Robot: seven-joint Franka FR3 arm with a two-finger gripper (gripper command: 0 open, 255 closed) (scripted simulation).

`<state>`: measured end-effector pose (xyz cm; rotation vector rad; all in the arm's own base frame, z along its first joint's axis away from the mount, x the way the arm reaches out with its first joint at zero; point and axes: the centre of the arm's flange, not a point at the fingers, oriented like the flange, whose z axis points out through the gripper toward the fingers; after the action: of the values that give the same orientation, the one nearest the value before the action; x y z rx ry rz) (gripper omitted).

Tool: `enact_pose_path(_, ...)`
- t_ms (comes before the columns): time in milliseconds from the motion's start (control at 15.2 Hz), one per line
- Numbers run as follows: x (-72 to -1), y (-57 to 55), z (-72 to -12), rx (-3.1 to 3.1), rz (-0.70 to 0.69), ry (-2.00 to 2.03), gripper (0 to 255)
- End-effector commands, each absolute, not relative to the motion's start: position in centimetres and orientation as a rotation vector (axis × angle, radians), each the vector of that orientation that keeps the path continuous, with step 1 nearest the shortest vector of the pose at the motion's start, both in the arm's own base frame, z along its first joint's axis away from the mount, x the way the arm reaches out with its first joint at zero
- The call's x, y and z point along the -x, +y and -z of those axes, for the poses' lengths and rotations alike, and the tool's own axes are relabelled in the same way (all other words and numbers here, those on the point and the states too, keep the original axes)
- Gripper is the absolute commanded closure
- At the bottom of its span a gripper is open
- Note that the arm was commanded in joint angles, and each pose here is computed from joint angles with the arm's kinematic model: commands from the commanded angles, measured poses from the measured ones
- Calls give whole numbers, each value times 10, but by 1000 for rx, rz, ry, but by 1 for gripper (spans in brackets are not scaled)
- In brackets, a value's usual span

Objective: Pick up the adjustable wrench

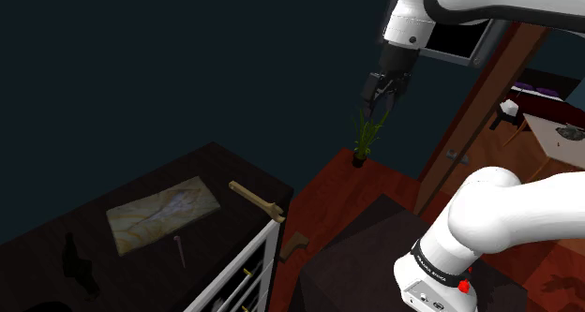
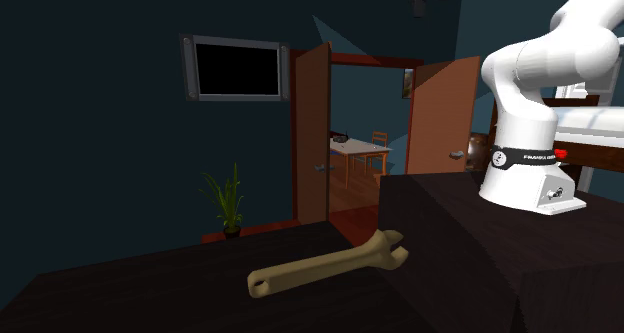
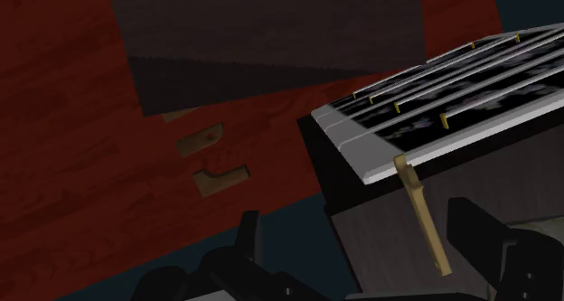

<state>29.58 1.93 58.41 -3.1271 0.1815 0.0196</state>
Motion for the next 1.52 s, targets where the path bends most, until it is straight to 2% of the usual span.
enact_pose_path(0, -296, 19, -584, 3127, -20, 181, 0)
enact_pose_path(1452, -446, 130, -359, 3143, -42, -153, 0)
